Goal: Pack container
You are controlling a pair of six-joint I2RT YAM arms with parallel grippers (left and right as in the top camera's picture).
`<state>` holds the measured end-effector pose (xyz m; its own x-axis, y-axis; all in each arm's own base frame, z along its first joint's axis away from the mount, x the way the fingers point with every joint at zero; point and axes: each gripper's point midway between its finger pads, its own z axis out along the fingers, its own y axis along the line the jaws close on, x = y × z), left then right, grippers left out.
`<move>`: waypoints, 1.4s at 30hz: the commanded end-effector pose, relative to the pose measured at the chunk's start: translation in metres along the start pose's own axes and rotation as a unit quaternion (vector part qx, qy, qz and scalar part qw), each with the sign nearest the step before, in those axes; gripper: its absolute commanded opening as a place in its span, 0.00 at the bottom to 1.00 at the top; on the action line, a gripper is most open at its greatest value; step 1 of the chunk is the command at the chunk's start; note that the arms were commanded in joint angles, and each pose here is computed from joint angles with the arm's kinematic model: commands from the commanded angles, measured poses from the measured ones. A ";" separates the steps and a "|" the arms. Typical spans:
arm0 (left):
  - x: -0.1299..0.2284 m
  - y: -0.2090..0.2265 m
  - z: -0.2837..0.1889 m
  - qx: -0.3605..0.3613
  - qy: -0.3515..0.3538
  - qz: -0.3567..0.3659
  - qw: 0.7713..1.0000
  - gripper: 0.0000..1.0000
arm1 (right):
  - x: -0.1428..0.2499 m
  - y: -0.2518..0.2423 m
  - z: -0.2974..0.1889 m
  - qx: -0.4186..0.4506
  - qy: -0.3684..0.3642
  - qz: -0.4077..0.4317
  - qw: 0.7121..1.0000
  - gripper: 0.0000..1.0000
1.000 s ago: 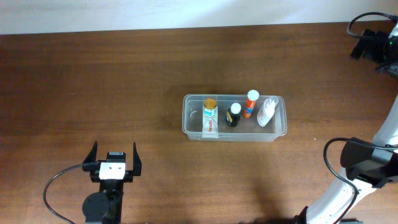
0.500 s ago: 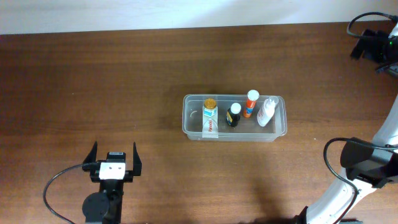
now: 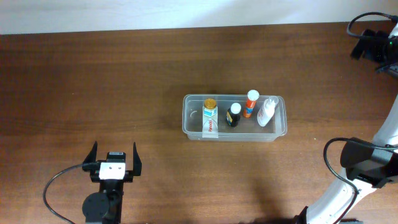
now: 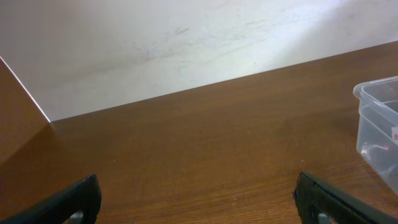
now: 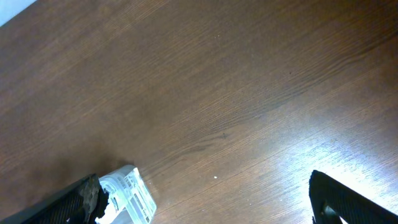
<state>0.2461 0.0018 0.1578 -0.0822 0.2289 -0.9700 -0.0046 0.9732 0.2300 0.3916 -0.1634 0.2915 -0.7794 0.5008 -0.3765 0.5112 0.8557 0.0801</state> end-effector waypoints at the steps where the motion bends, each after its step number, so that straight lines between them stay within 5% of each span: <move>1: 0.001 0.000 0.000 0.002 -0.002 0.006 1.000 0.99 | 0.001 -0.002 -0.001 0.004 0.001 0.003 1.000 0.98; 13: 0.001 0.000 0.000 0.002 -0.002 0.006 1.000 0.99 | -0.002 0.000 -0.004 0.006 -0.010 -0.005 1.000 0.98; 25: 0.001 0.000 0.000 0.002 -0.002 0.006 1.000 1.00 | -0.020 0.055 -0.049 -0.055 -0.159 -0.055 0.984 0.98; 31: 0.001 0.000 0.000 0.002 -0.002 0.006 1.000 0.99 | 0.028 0.074 -0.039 -0.089 -0.213 -0.085 0.969 0.98; 42: 0.001 0.000 0.000 0.002 -0.002 0.006 1.000 0.99 | 0.130 0.107 -0.040 -0.179 -0.375 -0.185 0.890 0.98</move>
<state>0.2460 0.0018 0.1579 -0.0814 0.2289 -0.9700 -0.0044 0.9732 0.2300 0.3525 -0.0140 0.2994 -0.3898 0.1181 -0.9133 0.0672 0.9927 0.0997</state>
